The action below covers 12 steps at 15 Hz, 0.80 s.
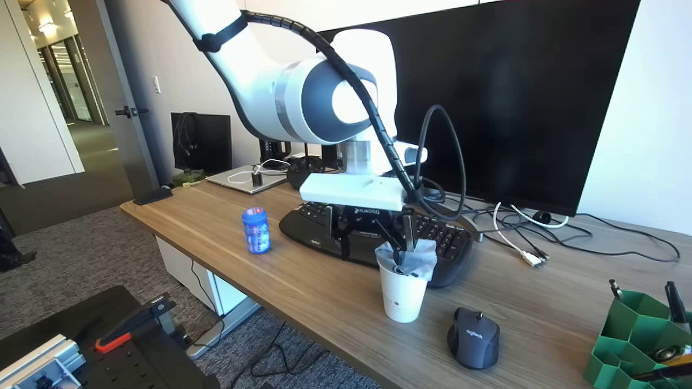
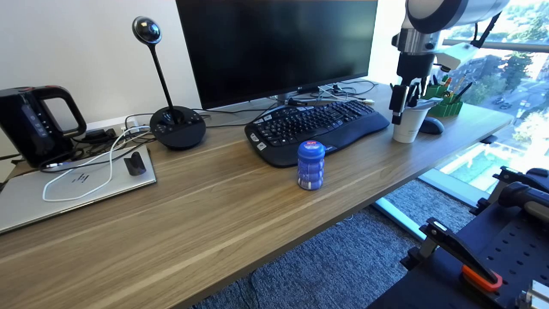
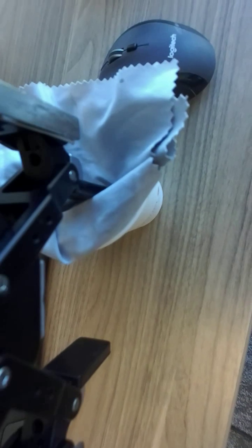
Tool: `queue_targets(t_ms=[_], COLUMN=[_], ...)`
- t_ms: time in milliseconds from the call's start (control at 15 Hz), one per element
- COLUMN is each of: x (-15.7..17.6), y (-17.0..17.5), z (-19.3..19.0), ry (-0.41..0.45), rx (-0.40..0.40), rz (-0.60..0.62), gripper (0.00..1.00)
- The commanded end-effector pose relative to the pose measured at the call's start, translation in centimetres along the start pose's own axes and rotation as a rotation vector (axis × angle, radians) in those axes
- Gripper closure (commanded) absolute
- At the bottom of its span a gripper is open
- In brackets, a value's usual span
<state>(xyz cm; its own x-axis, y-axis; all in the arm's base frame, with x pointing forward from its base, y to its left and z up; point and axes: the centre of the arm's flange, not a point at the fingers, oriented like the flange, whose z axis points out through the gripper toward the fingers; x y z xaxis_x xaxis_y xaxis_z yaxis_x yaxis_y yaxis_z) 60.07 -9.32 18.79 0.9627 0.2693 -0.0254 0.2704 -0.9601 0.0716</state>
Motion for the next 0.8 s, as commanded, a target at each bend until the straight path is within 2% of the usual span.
queue_targets(t_ms=[0,333,733], x=[0.3,0.2,0.3], y=[0.5,0.5,0.0], z=[0.4,1.0,-0.5], ry=[-0.007,-0.022,0.021], rx=[-0.016,-0.016,-0.003], rz=[-0.004,-0.001,-0.014], gripper=[0.0,0.0,0.0])
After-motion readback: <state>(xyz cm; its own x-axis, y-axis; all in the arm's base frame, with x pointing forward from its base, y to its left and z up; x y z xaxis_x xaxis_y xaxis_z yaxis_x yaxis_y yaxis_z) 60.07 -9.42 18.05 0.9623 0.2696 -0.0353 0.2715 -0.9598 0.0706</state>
